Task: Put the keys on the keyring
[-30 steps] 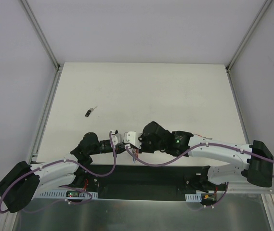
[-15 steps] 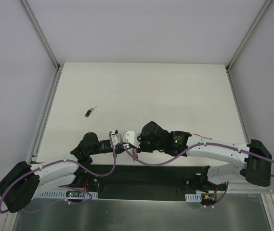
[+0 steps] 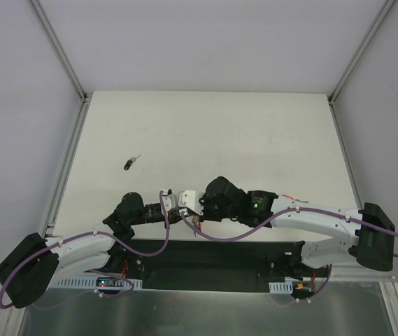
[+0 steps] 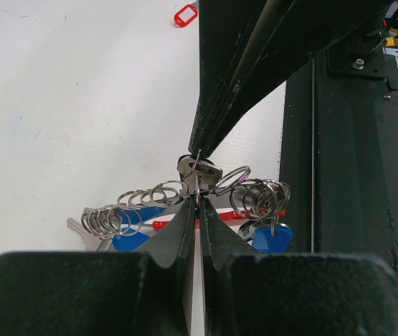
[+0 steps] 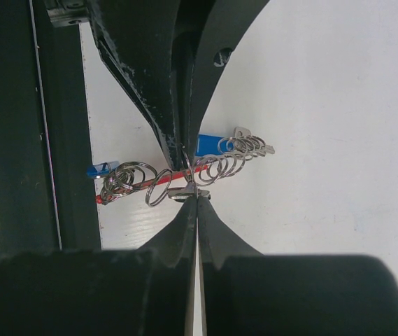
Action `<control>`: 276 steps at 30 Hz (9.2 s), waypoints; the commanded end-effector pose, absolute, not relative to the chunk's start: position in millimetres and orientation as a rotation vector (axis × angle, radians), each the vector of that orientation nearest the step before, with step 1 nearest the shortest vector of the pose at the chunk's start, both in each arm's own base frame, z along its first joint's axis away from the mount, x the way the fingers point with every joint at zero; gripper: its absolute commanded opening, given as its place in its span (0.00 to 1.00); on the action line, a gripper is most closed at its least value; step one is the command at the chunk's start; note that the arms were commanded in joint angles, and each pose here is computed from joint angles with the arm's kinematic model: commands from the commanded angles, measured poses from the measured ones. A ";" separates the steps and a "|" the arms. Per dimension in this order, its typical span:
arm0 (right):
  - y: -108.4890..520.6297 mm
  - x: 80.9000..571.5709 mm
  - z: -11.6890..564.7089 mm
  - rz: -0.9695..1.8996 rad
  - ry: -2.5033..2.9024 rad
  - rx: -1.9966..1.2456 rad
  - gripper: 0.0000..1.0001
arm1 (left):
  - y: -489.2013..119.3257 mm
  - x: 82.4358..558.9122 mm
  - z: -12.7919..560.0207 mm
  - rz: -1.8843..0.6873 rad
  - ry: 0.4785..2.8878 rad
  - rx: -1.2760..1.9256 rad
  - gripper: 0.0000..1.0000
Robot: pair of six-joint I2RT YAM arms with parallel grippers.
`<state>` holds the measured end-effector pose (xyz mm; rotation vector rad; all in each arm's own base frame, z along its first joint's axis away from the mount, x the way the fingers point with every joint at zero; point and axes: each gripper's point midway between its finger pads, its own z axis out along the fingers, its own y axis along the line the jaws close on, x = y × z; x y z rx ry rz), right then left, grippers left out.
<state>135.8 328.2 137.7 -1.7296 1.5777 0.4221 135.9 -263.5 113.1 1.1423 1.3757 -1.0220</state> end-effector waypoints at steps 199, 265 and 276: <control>345.9 129.5 159.2 0.880 1.534 -1.640 0.01 | -285.8 129.8 120.9 -1.108 1.358 1.195 0.00; 329.5 140.4 131.0 0.739 1.631 -1.689 0.01 | -261.4 160.5 163.5 -1.078 1.440 0.710 0.00; 332.7 140.3 145.6 0.753 1.590 -1.685 0.01 | -256.2 166.4 165.4 -1.072 1.401 0.628 0.17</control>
